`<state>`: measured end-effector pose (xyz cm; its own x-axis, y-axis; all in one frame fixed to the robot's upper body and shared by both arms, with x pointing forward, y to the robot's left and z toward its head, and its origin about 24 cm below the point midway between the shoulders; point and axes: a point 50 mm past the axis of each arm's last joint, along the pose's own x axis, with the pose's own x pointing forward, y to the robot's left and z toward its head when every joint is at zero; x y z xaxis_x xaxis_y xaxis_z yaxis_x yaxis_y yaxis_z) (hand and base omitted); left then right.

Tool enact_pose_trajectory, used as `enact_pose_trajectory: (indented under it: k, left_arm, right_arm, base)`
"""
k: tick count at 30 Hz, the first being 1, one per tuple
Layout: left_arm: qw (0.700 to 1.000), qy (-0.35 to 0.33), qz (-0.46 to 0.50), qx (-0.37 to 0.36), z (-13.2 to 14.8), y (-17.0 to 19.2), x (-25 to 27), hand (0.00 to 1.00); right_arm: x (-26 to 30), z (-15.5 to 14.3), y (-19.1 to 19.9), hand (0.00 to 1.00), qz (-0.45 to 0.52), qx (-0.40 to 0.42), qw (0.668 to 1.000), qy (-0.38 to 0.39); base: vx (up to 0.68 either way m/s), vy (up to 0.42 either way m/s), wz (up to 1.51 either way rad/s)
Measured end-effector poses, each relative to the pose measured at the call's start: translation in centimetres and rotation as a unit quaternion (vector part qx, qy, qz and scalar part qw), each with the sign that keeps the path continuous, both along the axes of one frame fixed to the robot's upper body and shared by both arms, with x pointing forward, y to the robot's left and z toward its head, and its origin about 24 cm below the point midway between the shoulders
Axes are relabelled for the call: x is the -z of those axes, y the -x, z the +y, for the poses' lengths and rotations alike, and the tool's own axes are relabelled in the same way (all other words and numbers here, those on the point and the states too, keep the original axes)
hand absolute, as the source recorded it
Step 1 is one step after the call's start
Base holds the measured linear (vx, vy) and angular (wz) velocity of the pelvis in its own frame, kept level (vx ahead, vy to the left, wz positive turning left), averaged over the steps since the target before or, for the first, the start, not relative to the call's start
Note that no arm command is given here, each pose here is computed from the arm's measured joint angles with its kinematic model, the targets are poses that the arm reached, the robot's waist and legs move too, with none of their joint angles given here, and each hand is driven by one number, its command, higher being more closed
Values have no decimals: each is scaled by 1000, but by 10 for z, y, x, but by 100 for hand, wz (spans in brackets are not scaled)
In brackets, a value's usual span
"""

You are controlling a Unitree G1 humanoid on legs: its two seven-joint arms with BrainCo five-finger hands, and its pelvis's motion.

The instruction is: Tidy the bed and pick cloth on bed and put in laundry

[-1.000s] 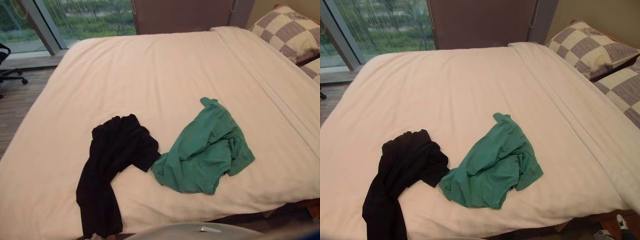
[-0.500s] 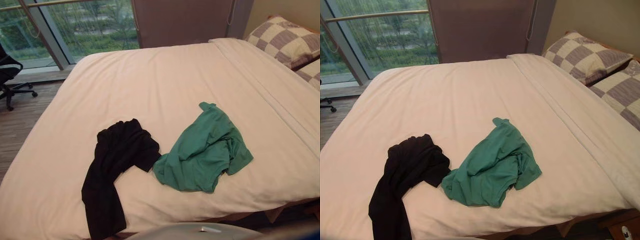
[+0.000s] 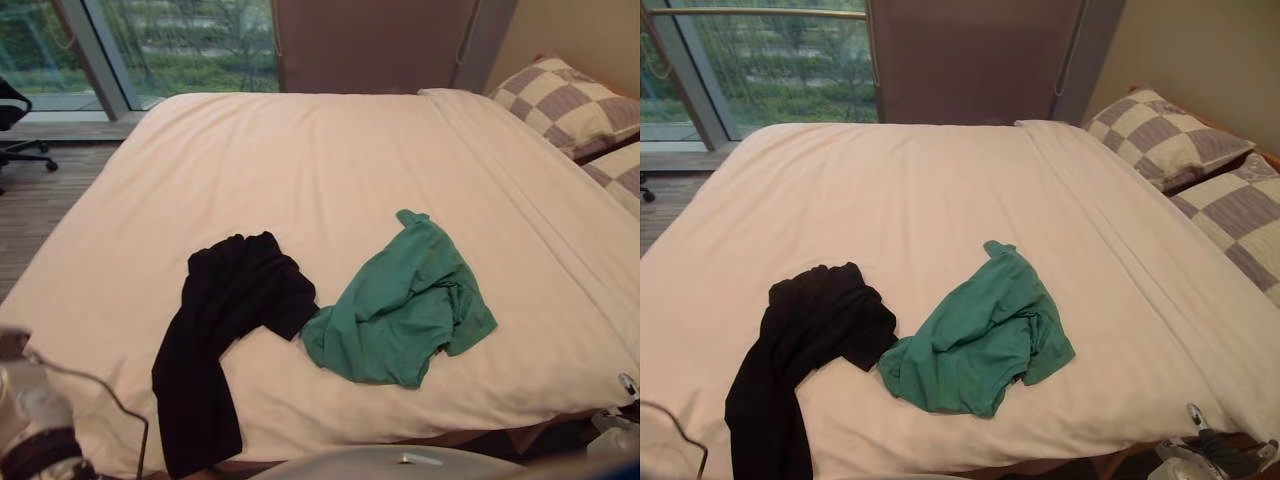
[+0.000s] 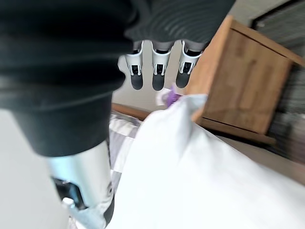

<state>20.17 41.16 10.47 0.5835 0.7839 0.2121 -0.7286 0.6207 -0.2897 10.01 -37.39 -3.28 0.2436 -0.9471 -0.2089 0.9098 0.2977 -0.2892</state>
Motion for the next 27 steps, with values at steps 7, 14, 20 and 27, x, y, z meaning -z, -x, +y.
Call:
enact_pose_trajectory:
  k: [7,14,20,27]
  left_arm:
    - [966,-28,229,120,-53,-46,68,0]
    - [891,-21,393,225,-107,-21,148,0]
    - [857,-76,444,252,-119,3,168,100]
    - [847,-153,440,258,-122,-17,153,100]
  right_arm:
    - [-24,-1,-39,0,33,-205,975,76]
    - [-29,29,-67,0,55,-369,920,117]
    - [-40,44,-80,0,43,-424,894,137]
    - [-66,88,-121,0,-14,-500,850,168]
  base:
    - [7,-9,-15]
    - [15,-4,-4]
    - [34,-1,0]
    - [-51,14,-9]
